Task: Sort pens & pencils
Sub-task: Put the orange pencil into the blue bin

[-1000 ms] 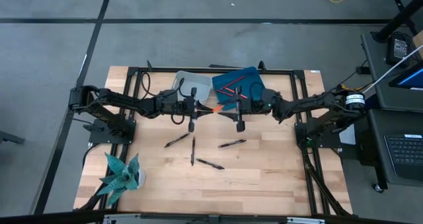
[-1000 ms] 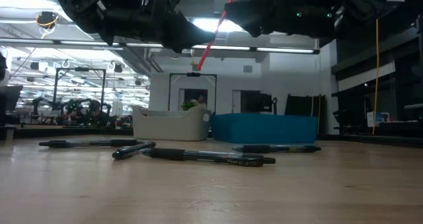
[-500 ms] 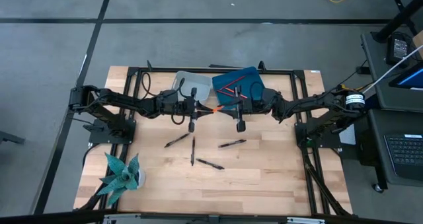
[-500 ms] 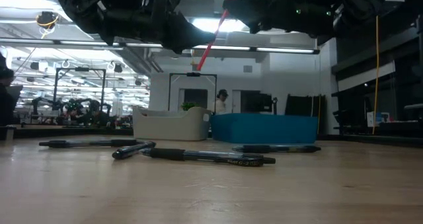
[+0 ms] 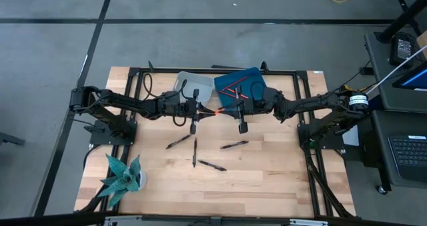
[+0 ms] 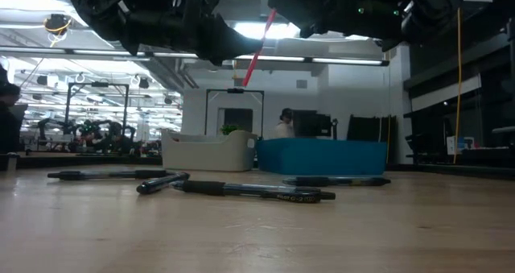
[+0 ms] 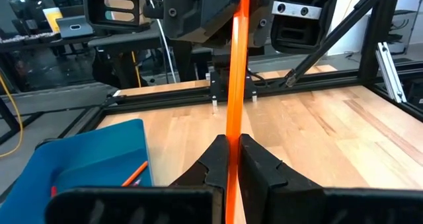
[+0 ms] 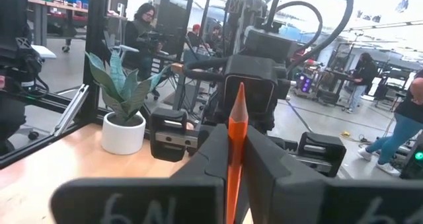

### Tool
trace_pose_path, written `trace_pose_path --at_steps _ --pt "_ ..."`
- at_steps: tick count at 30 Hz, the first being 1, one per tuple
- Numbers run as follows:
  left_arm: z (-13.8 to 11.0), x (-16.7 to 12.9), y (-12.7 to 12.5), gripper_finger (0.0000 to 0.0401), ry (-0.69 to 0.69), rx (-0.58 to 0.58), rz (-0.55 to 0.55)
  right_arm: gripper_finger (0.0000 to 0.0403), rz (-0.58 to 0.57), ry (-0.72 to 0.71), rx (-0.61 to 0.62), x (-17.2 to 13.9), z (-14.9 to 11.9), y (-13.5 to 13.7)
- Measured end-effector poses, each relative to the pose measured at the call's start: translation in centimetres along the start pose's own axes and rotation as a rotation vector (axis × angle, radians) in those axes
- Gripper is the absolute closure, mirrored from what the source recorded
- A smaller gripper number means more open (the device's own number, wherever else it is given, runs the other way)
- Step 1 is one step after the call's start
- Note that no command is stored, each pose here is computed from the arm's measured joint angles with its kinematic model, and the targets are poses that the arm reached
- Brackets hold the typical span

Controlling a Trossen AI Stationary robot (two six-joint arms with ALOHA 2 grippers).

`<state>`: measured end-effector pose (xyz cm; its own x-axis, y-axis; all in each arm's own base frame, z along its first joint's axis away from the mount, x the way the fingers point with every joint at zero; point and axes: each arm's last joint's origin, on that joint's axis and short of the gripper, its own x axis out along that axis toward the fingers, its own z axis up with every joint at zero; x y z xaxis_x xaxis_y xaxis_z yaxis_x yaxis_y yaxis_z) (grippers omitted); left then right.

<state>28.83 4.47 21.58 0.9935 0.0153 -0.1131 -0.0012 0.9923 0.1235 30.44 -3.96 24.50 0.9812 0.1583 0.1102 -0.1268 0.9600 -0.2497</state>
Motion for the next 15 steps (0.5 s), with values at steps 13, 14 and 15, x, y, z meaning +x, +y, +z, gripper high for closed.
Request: trace_pose_path --at_steps 13,14,15 --pt "0.05 0.00 0.04 0.0320 -0.006 -0.002 0.011 0.0376 0.002 0.019 0.001 -0.01 -0.18 -0.03" --pt "0.05 0.00 0.06 0.0312 -0.005 -0.002 0.018 0.0376 0.000 0.023 0.002 -0.04 -0.24 -0.11" --pt "0.04 0.00 0.09 0.0305 -0.005 -0.002 0.021 0.0376 -0.003 0.029 0.004 -0.08 -0.31 -0.23"
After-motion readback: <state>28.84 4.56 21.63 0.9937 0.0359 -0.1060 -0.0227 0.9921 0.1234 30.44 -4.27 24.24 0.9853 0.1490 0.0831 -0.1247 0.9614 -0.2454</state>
